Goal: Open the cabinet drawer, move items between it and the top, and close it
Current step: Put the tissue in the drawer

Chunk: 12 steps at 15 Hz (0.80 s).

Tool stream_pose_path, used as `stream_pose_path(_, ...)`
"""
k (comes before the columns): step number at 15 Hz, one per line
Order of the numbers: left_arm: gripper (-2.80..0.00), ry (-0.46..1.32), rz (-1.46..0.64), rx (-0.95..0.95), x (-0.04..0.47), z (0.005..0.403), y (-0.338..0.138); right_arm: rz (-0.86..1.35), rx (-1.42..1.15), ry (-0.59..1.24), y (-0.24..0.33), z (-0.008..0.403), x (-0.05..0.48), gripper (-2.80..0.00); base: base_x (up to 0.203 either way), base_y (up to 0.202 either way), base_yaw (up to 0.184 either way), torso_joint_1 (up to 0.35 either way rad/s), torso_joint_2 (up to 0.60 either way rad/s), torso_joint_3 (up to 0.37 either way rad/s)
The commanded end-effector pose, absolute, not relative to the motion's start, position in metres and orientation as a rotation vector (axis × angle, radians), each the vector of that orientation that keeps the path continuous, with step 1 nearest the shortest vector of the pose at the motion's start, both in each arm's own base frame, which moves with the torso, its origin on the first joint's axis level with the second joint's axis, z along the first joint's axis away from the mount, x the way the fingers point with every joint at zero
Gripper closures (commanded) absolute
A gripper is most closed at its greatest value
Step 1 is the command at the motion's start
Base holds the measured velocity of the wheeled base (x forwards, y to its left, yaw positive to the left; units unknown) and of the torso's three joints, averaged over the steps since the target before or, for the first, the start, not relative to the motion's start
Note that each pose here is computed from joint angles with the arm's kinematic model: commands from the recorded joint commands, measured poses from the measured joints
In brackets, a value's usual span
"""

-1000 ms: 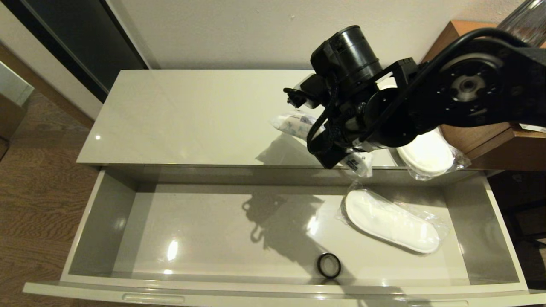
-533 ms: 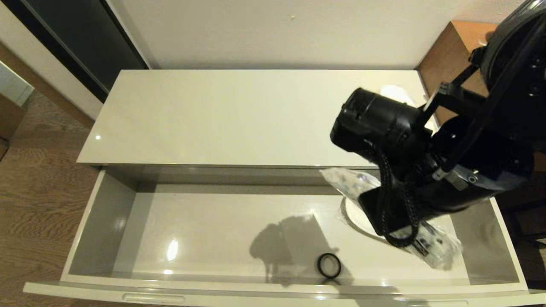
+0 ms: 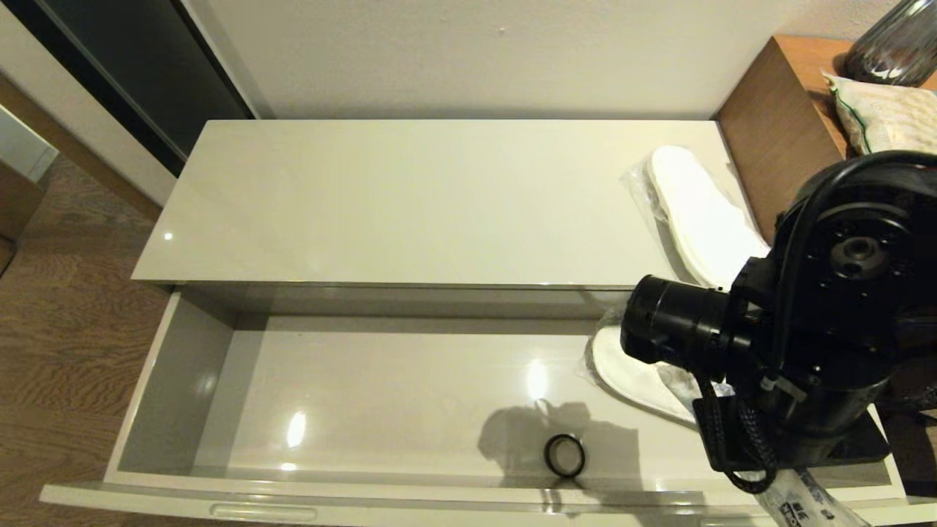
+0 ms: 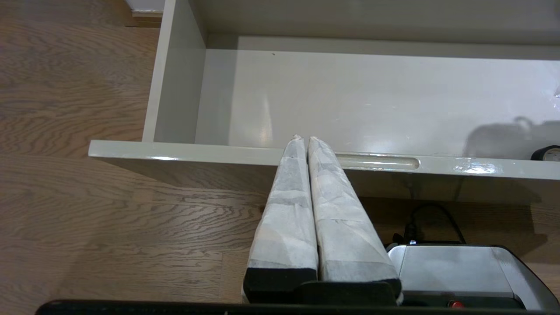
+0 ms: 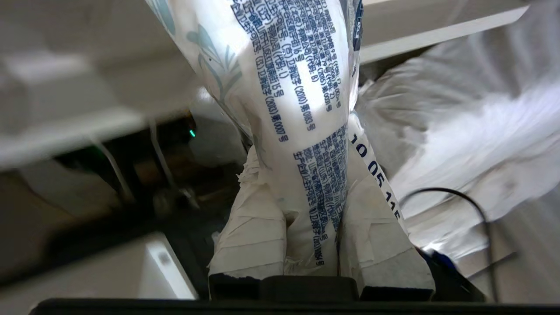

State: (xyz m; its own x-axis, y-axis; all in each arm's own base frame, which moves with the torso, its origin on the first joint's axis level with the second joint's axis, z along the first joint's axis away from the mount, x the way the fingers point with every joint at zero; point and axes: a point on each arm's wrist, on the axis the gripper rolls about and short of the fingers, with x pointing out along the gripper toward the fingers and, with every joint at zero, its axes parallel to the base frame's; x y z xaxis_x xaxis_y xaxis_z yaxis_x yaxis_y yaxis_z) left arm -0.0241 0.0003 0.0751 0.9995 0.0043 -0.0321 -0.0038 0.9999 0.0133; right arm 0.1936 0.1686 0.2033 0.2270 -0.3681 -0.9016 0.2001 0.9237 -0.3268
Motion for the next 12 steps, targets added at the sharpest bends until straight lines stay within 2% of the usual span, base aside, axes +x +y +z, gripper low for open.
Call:
stream_pose_path(1, 0.00, 0.033, 0.004, 0.013, -0.024, 0.075, 0.000, -0.501, -0.098, 1.305, 0.151, 0.186, 0.216, 0.00, 0.000, 0.000, 0.000, 0.000, 0.00, 0.000)
stream_pose_path(4, 0.00, 0.034, 0.004, 0.013, -0.024, 0.075, 0.000, -0.579, -0.031, 1.304, 0.127, 0.182, 0.239, 0.00, 0.000, 0.000, 0.000, 0.000, 0.00, 0.000)
stream_pose_path(7, 0.00, 0.033, 0.004, 0.012, -0.024, 0.075, 0.000, -0.630, -0.078, 1.232, 0.112, 0.178, 0.249, 0.00, 0.000, 0.000, 0.000, 0.000, 0.00, 0.000)
stream_pose_path(12, 0.00, 0.033, 0.004, 0.013, -0.024, 0.075, 0.000, -0.623, -0.060, 1.210, 0.110, 0.153, 0.263, 0.00, 0.000, 0.000, 0.000, 0.000, 0.00, 0.000)
